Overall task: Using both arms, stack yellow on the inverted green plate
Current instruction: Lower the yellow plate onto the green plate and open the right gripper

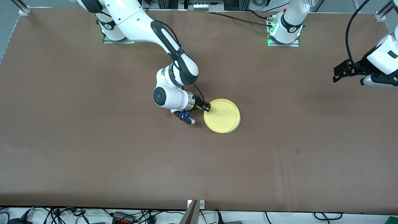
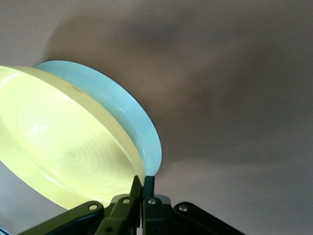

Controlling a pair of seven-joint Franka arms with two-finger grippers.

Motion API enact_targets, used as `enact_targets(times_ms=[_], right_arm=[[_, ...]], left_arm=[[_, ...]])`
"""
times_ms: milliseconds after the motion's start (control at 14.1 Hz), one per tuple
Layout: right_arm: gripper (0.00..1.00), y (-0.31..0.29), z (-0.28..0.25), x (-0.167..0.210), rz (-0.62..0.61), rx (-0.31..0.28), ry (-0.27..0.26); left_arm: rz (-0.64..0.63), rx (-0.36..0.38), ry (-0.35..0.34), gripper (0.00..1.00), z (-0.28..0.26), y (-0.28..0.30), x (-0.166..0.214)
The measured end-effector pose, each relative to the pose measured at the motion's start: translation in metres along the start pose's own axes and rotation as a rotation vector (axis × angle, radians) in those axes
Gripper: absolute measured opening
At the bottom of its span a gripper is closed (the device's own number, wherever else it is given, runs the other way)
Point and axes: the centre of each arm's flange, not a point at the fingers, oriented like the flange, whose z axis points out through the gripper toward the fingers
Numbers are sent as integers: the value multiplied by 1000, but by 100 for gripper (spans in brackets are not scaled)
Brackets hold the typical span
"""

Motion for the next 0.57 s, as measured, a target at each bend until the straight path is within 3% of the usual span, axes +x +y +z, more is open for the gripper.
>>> enact_targets(times_ms=[569], right_arm=[[3, 1, 7, -5, -2, -5, -6]], left_arm=[[31, 2, 8, 100, -10, 17, -4]])
